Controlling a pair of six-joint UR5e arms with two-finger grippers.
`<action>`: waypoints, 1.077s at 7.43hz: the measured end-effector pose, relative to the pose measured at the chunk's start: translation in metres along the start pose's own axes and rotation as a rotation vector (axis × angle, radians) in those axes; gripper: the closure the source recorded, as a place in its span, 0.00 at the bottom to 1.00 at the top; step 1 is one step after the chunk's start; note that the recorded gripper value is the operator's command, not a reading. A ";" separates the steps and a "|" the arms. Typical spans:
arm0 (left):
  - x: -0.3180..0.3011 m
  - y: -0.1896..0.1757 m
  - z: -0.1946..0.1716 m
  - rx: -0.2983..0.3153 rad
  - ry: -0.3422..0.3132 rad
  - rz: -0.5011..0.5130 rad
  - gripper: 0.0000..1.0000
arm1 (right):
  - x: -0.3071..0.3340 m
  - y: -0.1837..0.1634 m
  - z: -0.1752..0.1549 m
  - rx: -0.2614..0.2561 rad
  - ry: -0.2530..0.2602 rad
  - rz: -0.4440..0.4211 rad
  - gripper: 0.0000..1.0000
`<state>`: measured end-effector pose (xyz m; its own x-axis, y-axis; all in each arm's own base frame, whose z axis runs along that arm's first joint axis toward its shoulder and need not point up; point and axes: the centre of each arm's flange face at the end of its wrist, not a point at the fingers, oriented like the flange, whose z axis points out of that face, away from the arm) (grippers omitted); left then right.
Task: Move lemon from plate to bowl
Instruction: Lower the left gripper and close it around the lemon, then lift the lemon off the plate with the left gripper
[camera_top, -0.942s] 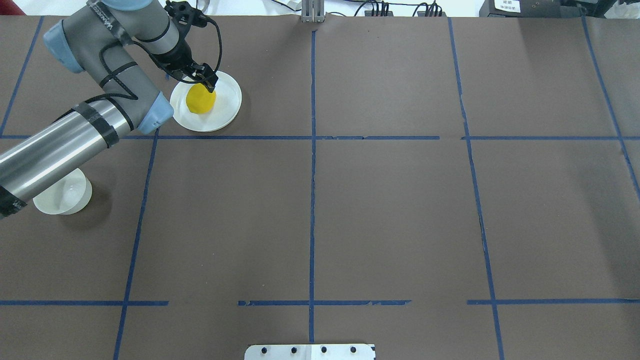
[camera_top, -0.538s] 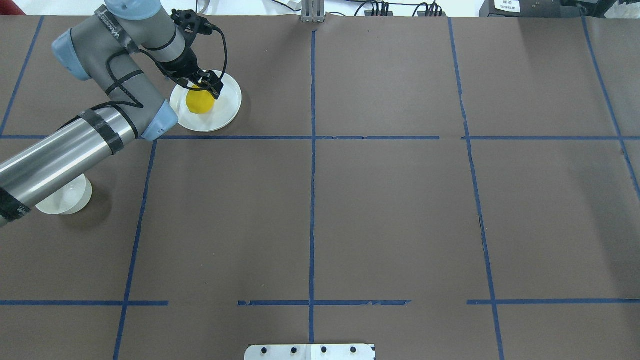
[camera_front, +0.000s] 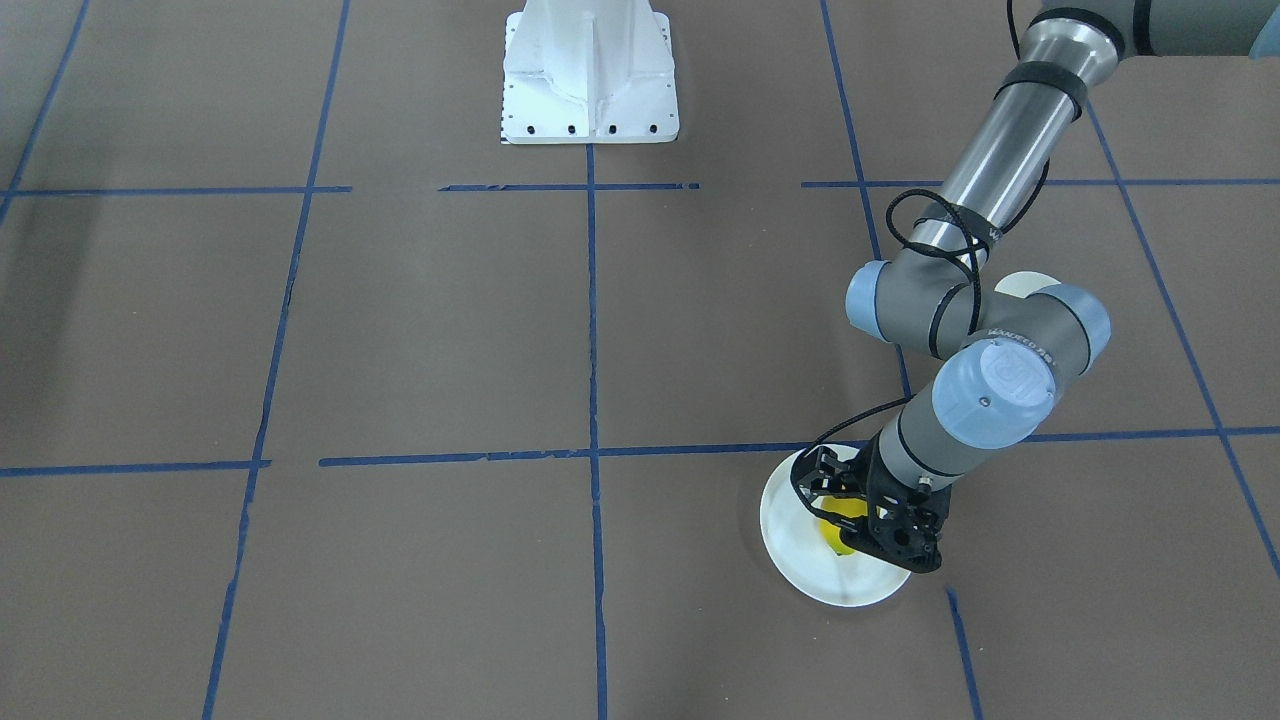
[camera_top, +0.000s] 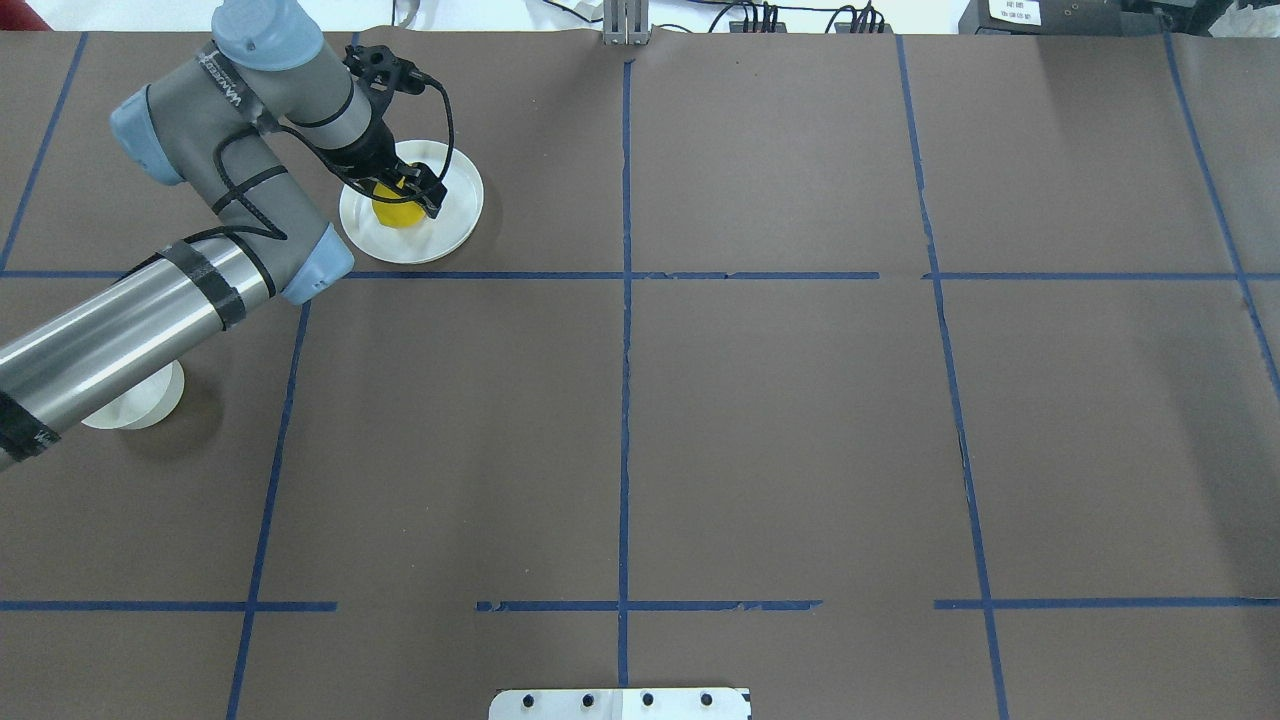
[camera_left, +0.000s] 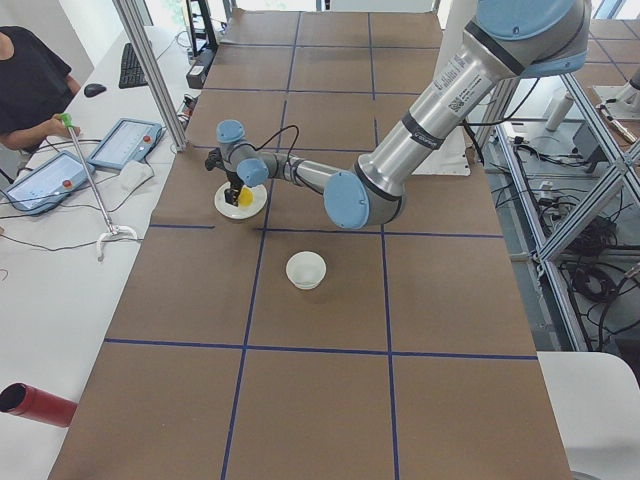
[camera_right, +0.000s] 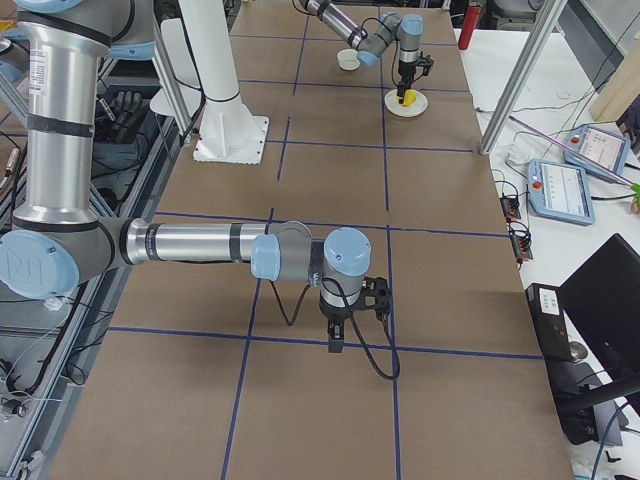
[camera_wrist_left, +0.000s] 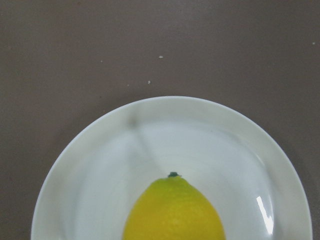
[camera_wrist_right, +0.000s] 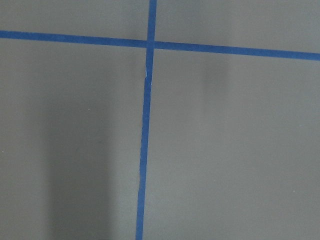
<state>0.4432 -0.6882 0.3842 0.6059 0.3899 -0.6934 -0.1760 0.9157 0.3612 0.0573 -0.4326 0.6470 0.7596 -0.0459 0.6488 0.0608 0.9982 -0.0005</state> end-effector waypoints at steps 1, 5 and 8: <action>-0.001 0.001 0.003 -0.002 -0.001 -0.001 0.29 | 0.000 0.000 0.000 0.000 0.000 0.000 0.00; -0.002 -0.001 -0.003 0.012 0.004 -0.055 0.83 | 0.000 0.000 0.000 0.001 0.000 0.000 0.00; -0.035 0.003 -0.068 0.049 0.077 -0.097 0.82 | 0.000 0.000 0.000 0.000 0.000 0.000 0.00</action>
<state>0.3683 -0.6925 0.3671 0.5565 0.3077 -0.7717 -0.0800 0.9444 0.3189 0.0573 -0.4326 0.6470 0.7598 -0.0460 0.6486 0.0608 0.9982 -0.0004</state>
